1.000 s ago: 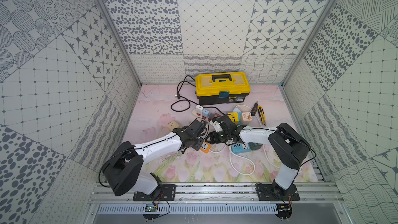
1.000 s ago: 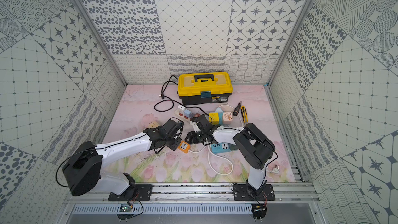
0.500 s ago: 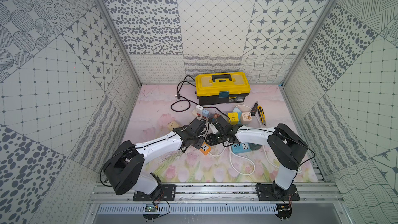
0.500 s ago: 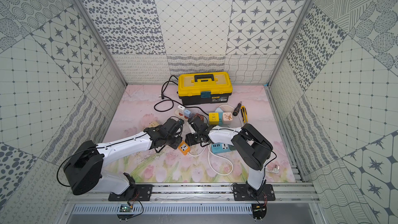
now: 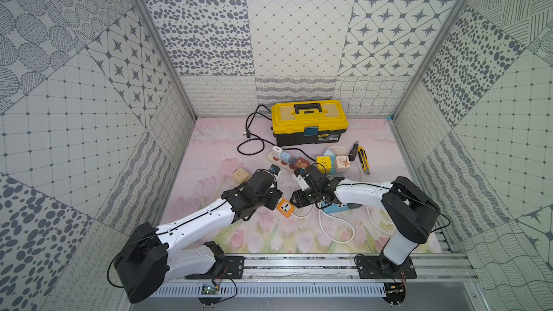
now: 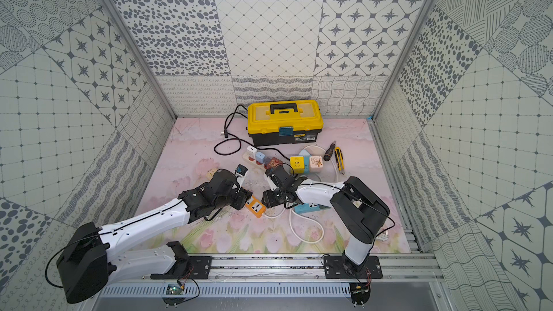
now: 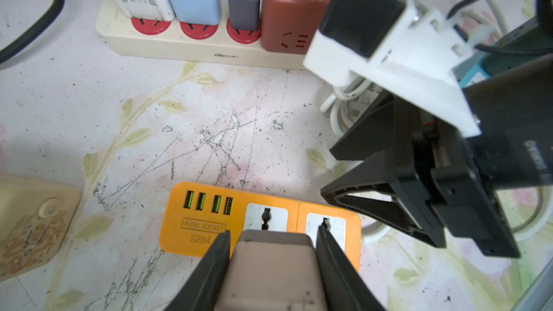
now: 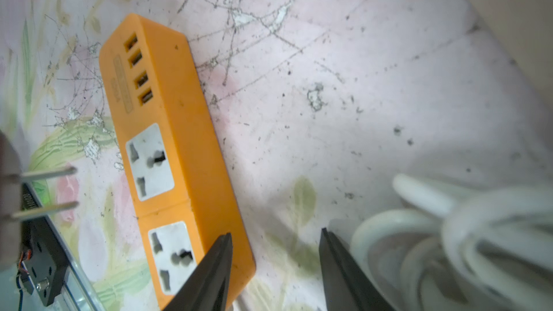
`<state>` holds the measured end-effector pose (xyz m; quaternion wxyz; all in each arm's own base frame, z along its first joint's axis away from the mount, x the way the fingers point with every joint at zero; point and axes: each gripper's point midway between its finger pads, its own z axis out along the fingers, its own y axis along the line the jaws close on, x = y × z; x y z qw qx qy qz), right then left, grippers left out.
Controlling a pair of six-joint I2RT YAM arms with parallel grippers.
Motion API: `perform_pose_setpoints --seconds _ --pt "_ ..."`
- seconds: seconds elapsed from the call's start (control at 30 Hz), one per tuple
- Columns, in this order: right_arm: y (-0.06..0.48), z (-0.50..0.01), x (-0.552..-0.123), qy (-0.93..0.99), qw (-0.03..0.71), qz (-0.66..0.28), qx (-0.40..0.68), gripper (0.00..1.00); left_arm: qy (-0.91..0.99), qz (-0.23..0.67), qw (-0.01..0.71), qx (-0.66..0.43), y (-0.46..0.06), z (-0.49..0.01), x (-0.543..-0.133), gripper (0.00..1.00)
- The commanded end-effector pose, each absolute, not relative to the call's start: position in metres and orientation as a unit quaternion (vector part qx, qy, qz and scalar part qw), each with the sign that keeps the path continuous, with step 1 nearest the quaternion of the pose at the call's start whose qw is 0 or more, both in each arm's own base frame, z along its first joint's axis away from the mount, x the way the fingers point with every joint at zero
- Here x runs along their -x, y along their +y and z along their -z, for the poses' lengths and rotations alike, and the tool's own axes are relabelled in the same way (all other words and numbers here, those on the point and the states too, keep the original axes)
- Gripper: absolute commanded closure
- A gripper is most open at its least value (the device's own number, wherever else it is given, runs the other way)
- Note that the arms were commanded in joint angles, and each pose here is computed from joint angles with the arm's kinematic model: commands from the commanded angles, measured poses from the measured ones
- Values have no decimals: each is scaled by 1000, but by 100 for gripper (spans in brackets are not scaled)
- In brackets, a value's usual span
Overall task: Pull the plug off the socket
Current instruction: Remove the plug from the socket, then place the plug at the center of the board.
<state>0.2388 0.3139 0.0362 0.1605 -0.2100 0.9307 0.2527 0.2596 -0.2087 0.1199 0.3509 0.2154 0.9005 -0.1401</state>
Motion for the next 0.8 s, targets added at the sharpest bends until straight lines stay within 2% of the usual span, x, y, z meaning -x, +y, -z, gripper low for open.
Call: perform_pose_setpoints --seconds 0.0,0.13,0.3,0.5,0.77 --pt "309 -64 -244 919 207 -270 199 47 897 145 383 -164 -202 -139 -269 66" --pt "303 -100 -253 891 280 -308 179 45 900 165 396 -77 -179 -146 -272 72" --pt "289 -137 -262 859 348 -347 143 44 908 190 364 84 -128 -126 -263 72" --pt "281 -139 -269 853 359 -359 119 43 895 146 331 261 -61 -92 -244 75" --pt "281 -137 -269 854 355 -362 115 43 866 74 283 406 -14 -76 -247 74"
